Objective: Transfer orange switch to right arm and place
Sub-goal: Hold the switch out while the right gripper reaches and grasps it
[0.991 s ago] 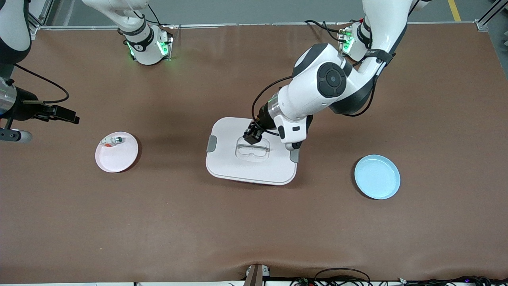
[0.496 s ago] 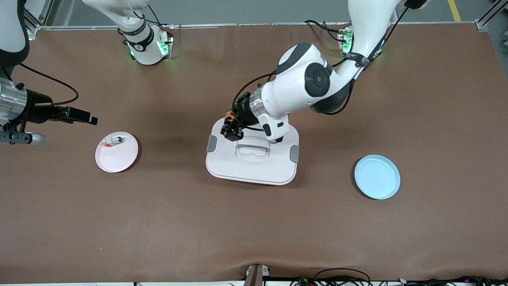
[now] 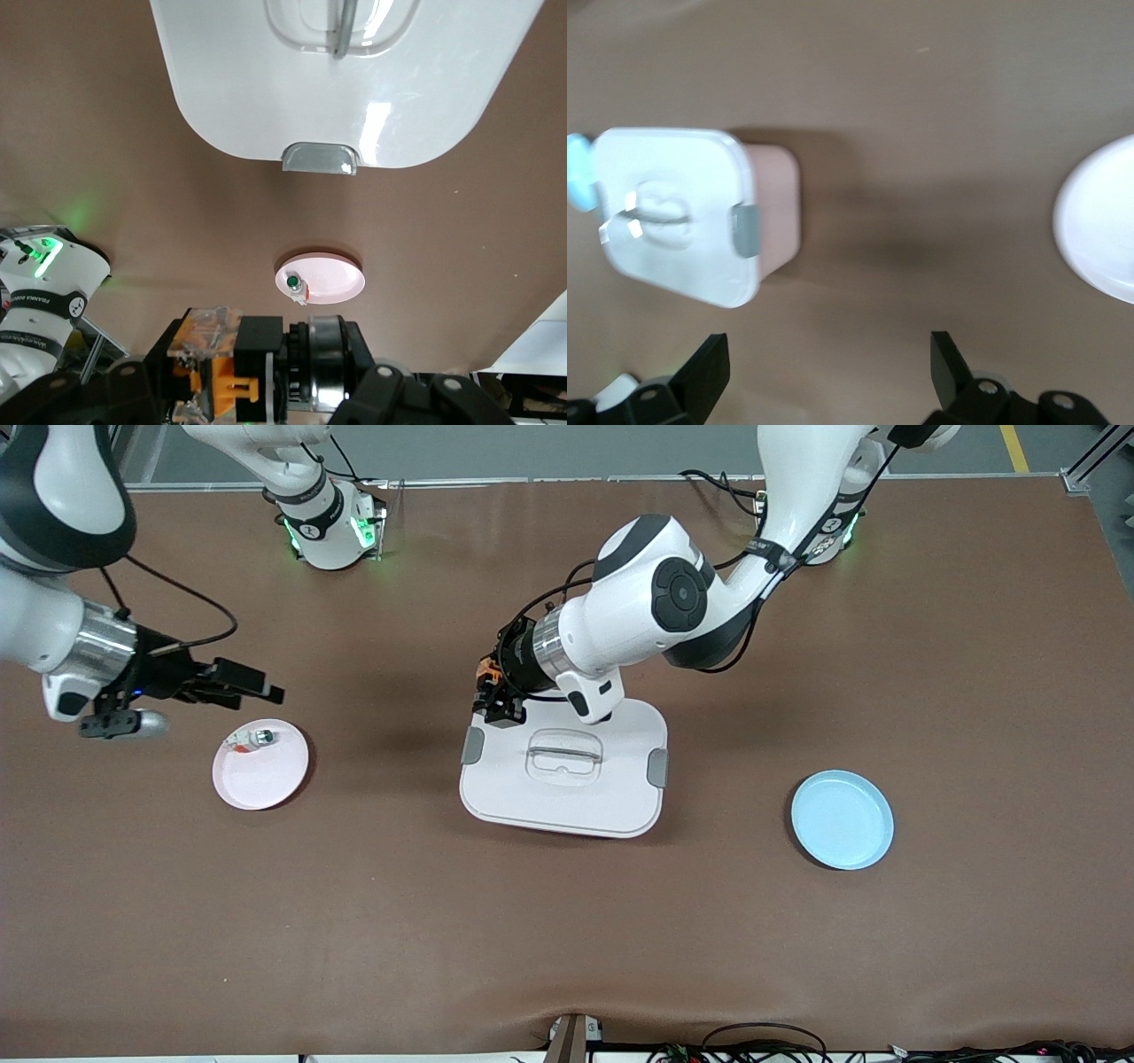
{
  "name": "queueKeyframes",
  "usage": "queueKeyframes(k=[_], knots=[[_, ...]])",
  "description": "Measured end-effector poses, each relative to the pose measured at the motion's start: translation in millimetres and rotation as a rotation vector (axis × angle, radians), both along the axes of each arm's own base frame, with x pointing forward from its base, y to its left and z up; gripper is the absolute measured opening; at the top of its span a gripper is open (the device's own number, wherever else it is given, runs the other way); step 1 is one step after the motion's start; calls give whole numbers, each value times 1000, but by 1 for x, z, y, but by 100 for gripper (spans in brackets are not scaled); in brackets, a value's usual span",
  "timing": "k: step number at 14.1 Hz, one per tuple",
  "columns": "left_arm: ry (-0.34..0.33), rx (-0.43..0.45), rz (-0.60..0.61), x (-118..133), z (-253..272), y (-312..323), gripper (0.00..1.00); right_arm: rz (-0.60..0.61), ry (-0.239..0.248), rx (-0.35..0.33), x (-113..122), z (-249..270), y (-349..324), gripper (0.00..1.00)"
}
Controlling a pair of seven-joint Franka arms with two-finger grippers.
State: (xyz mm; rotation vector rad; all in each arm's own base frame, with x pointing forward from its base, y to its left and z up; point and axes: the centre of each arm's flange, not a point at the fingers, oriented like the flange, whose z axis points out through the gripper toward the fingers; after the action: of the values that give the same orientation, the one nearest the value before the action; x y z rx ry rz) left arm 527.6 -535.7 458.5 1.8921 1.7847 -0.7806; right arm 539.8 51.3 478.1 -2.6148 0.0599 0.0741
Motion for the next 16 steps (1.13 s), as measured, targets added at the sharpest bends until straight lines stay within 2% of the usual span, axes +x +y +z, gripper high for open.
queueKeyframes(k=[1, 3, 5, 9, 11, 16], knots=[[15, 2, 15, -1, -1, -1, 72, 24, -22, 41, -6, -12, 7, 100], [49, 8, 52, -1, -1, -2, 72, 57, -32, 98, -15, -36, 15, 100], [62, 10, 62, -5, 0, -5, 72, 52, -25, 170, -20, -46, 26, 100], [69, 12, 56, -10, -6, -12, 72, 44, 10, 263, -25, -43, 58, 100], [65, 8, 62, -9, -8, -13, 72, 23, 47, 276, -29, -42, 76, 100], [52, -5, 80, -7, -15, -17, 72, -41, 127, 255, -38, -37, 120, 100]])
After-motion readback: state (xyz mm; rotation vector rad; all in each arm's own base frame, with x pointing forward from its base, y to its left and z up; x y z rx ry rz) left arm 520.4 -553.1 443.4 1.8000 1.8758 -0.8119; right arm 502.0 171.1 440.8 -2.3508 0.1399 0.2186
